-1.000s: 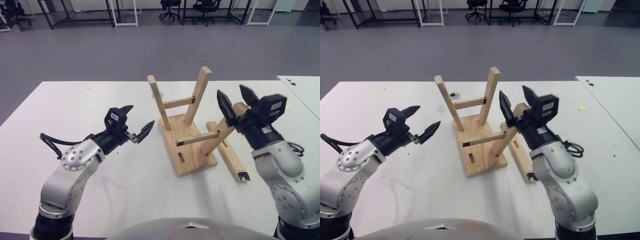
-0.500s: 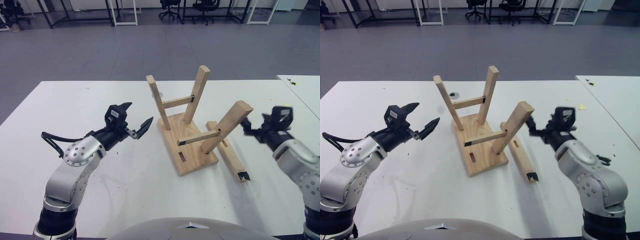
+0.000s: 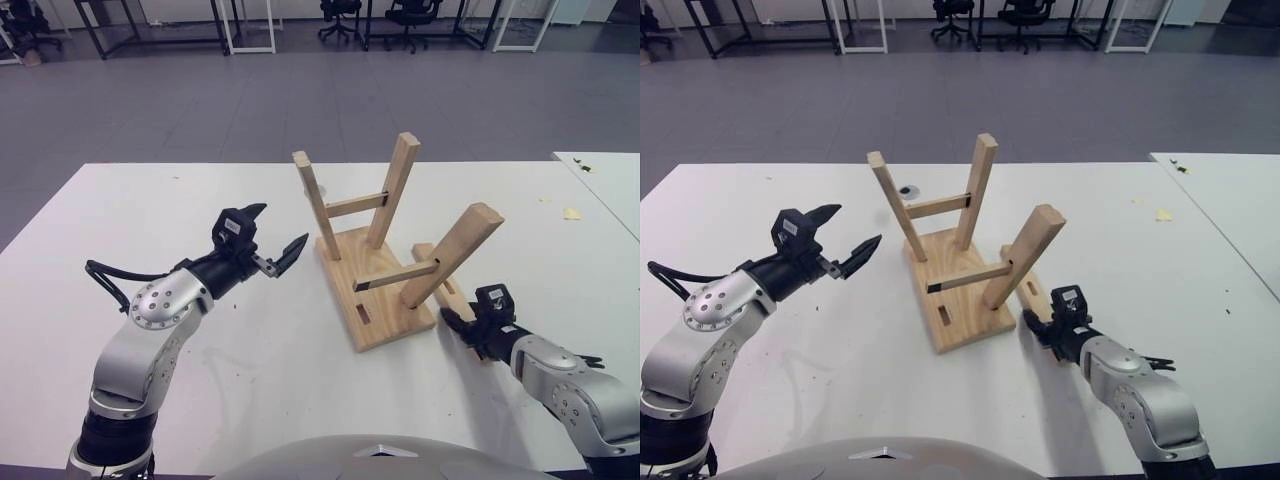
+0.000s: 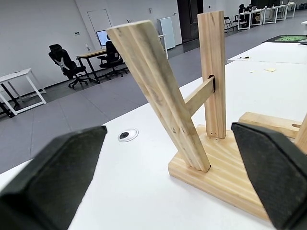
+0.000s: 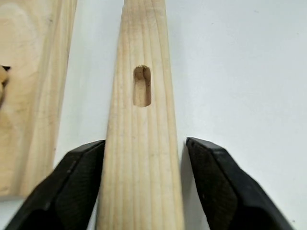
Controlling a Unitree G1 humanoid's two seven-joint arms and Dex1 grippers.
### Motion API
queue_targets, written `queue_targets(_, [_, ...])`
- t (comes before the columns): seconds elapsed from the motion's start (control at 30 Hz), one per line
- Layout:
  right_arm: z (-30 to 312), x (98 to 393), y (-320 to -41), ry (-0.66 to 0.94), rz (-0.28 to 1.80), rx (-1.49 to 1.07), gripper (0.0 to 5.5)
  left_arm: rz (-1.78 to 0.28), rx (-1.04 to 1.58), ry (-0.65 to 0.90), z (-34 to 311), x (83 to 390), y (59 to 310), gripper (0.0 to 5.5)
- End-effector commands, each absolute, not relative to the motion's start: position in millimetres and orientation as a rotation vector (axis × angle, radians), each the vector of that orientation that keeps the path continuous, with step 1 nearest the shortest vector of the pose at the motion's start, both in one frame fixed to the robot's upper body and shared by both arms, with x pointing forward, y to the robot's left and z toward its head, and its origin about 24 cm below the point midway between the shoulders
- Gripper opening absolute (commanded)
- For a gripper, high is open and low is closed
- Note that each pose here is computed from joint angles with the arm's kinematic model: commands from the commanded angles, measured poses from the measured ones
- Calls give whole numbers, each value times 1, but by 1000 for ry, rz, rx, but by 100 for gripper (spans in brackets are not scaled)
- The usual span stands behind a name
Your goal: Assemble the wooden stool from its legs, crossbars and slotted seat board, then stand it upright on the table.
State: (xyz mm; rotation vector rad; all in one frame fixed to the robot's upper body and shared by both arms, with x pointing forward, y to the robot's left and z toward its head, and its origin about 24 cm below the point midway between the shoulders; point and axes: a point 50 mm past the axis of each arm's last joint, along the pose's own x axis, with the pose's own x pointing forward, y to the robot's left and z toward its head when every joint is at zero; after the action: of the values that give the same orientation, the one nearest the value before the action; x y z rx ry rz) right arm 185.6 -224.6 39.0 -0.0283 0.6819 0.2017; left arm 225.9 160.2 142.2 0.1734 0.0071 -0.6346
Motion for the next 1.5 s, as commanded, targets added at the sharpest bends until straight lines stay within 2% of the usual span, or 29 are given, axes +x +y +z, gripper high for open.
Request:
queue_targets(0.03, [31,184,-235,746,170,-55,219,-626,199,3,145,229,161,478])
queue_targets(0.17, [90,224,-250,404,107,-26,206,-590,68,-126,183,242,172,478])
queue_targets(0.23, [165,252,-269,100,67,-166,206,-629,-196,-339,243,254,170,478])
queue_targets(0.27, [209,261,-265,-68,96,-281,206,-701,-324,-425,272,258,163,478])
queue_targets(0.3, [246,266,-250,-214,172,-376,206,-801,-452,-462,292,263,152,478])
queue_targets(0.37, [285,267,-211,-406,346,-492,206,-947,-634,-430,312,275,130,478])
queue_targets(0.5, [308,261,-133,-622,709,-499,206,-1044,-859,-285,323,299,102,478])
queue_targets(0.57, [307,257,-120,-638,793,-491,206,-1059,-898,-297,331,300,101,478])
queue_targets(0.67, [301,256,-119,-609,813,-504,206,-1086,-922,-359,342,293,109,428])
queue_targets(0.87, [296,257,-124,-576,790,-513,206,-1019,-915,-363,329,292,118,332])
queue_targets(1.2, [294,257,-123,-572,798,-535,206,-972,-941,-317,317,298,118,172])
queue_targets(1.4, [292,262,-121,-558,800,-560,206,-968,-887,-328,317,297,117,108])
queue_targets(1.43, [291,262,-121,-553,800,-561,245,-960,-879,-330,317,297,118,107])
queue_targets(1.5, [290,264,-121,-544,793,-562,276,-939,-854,-332,314,297,120,103])
